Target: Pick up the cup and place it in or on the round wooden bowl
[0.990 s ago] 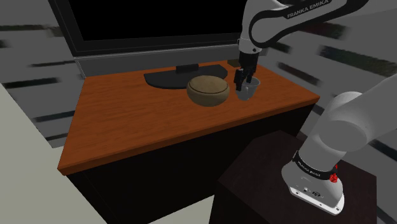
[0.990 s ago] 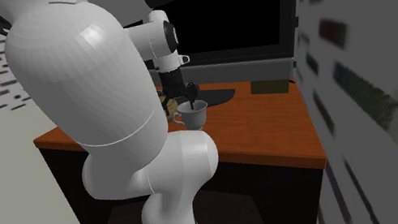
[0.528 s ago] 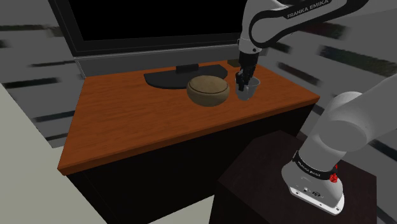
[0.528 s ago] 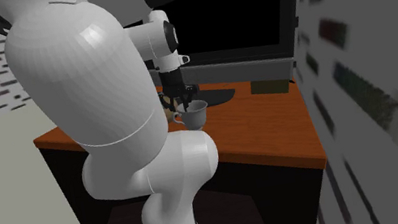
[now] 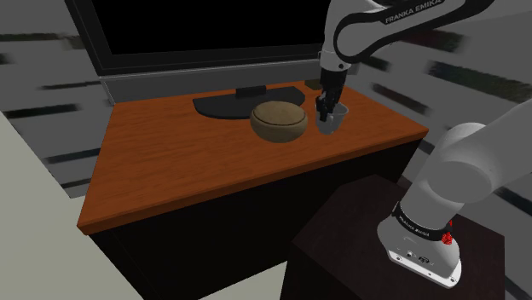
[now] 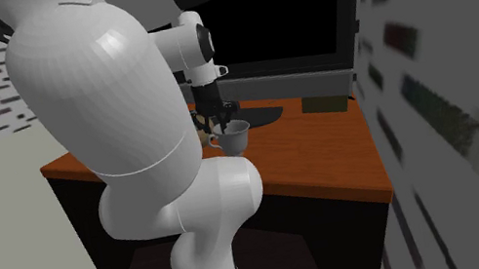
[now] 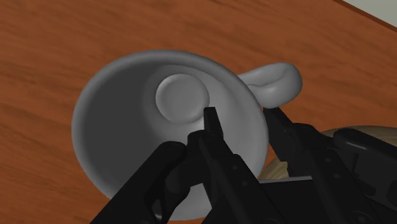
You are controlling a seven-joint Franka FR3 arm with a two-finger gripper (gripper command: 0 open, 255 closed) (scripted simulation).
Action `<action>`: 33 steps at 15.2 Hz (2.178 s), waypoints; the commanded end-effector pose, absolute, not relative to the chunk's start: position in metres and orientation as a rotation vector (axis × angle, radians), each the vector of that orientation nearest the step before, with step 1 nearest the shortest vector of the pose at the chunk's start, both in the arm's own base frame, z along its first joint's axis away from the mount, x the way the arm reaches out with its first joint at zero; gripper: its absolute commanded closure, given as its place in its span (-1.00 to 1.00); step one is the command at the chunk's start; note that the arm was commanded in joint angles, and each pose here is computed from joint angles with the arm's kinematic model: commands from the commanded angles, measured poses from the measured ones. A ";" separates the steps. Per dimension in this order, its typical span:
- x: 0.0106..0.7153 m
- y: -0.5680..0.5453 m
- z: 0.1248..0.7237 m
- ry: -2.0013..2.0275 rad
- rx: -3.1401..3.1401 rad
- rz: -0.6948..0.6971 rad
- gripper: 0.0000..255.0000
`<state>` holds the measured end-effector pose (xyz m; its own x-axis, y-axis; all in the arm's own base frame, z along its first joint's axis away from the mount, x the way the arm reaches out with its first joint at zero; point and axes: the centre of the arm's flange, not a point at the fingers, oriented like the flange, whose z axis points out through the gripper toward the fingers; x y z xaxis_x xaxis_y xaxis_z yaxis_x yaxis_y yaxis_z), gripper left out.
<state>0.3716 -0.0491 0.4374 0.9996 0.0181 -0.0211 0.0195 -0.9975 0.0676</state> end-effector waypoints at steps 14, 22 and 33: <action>0.371 -0.049 0.514 0.029 3.073 -0.032 1.00; 0.371 -0.049 0.556 0.029 3.073 -0.032 1.00; 0.380 -0.039 0.608 0.029 3.073 -0.032 1.00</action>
